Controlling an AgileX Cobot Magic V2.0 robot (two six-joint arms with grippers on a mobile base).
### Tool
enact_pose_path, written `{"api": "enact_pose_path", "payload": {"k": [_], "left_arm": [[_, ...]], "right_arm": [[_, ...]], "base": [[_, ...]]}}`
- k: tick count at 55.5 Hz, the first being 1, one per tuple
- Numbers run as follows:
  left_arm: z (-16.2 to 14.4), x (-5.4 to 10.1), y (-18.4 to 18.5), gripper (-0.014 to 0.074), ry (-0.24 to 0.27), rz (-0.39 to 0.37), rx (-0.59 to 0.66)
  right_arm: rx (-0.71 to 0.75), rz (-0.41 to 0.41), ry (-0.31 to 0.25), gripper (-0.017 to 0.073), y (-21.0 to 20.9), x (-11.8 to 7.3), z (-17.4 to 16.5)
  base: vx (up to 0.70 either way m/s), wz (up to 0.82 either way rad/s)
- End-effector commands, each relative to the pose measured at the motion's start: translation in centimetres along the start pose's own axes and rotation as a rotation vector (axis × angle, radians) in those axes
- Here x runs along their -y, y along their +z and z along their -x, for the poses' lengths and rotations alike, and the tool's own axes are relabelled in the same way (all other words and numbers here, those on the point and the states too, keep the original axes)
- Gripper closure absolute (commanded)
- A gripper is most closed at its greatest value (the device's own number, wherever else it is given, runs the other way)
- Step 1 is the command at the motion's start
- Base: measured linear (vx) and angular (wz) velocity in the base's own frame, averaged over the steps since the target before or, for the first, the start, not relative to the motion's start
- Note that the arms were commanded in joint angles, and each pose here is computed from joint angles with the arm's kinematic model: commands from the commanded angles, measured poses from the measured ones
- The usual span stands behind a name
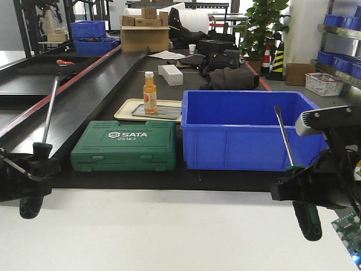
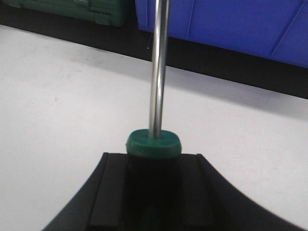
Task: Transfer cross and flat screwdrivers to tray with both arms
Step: 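Hold both screwdrivers upright while the base turns away from the table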
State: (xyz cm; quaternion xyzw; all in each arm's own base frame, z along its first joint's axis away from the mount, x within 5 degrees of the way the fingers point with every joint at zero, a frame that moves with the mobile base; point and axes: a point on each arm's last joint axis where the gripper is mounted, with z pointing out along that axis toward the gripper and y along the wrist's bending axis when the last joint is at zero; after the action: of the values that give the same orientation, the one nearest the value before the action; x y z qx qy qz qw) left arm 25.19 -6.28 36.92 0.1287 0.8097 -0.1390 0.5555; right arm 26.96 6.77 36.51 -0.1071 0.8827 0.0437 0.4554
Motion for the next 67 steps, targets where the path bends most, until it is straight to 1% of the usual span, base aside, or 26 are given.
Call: {"api": "enact_pose_path", "payload": {"k": [1, 45, 67], "left_arm": [[1.92, 0.08, -1.16, 0.0594, -0.016, 0.026, 0.115], [1.92, 0.08, -1.17, 0.0594, -0.016, 0.027, 0.115], [1.92, 0.08, -1.17, 0.0594, -0.016, 0.027, 0.115]], "right_arm": [[0.144, -0.002, -0.009, 0.0567, -1.73, 0.05, 1.98], [0.144, -0.002, -0.009, 0.0567, -1.73, 0.05, 1.98], [0.144, -0.002, -0.009, 0.0567, -1.73, 0.05, 1.98]], "base": [[0.00, 0.00], [0.00, 0.00], [-0.08, -0.04]]}}
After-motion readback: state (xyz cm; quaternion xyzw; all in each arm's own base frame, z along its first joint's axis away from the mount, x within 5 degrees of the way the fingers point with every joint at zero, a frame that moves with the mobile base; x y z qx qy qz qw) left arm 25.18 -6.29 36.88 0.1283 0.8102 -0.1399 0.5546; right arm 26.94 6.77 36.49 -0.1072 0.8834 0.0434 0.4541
